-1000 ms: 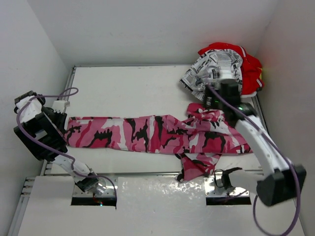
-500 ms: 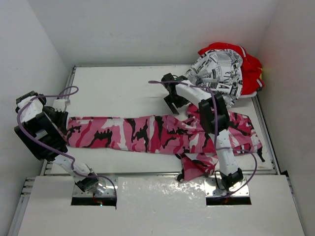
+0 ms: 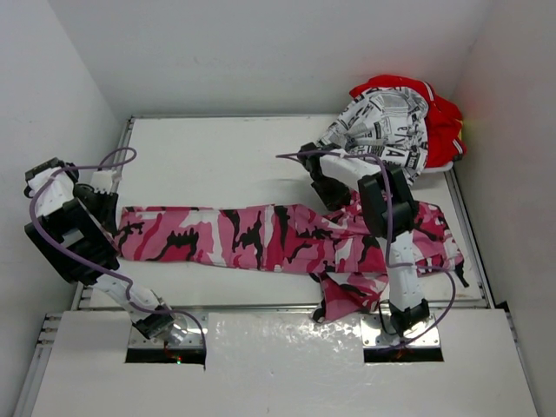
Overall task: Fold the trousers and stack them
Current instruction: Flatten the trousers out
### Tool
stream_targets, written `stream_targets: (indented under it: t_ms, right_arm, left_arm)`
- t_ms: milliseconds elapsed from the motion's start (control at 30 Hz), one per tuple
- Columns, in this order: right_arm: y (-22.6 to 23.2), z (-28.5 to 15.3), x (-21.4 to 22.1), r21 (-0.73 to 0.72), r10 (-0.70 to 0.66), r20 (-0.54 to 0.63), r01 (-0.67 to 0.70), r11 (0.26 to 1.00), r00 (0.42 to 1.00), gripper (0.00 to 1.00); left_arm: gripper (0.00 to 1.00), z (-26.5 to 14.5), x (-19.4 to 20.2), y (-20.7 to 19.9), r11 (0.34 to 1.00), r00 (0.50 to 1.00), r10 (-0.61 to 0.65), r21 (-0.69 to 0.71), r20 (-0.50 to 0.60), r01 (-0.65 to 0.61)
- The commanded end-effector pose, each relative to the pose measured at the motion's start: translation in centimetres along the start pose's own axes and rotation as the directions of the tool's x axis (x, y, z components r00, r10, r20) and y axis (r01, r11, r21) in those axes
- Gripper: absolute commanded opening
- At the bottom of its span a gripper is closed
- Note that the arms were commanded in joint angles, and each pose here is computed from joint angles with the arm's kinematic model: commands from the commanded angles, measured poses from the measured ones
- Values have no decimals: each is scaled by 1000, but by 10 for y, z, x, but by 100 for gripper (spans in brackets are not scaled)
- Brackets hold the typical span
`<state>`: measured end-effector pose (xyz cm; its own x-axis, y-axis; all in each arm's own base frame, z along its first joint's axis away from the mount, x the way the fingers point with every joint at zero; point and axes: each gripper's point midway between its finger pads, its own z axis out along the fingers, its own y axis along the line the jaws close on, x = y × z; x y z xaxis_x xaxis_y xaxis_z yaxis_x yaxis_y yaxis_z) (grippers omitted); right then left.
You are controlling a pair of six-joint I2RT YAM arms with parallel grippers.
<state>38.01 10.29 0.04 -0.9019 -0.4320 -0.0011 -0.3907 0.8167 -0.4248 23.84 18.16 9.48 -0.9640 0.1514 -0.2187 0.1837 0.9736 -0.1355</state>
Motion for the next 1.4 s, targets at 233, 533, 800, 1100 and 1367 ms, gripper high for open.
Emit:
stream_targets:
  t_ms: [233,533,800,1100,1367]
  right_arm:
    - [31,-182,-113,-474,229,639,142,869,734,0]
    - [38,-281,-1,-560,472,826,349,752,307,0]
    - [104,-121,113,-657,303,573,207,725,761,18]
    - [64,-190,83,-631,346,686,286,721,640,86]
    - [29,-299,-42,-668,496,728,327,668,473,92]
  left_arm:
    - [35,-32,-39,0,999,990,39,-31,132,-36]
    - [35,-45,-70,-7,998,975,55,-8,215,-55]
    - [35,-46,-141,-57,978,936,189,31,298,-207]
    - [37,-12,-206,-176,887,889,260,272,376,-374]
    - [37,14,-203,-183,894,902,252,272,351,-356]
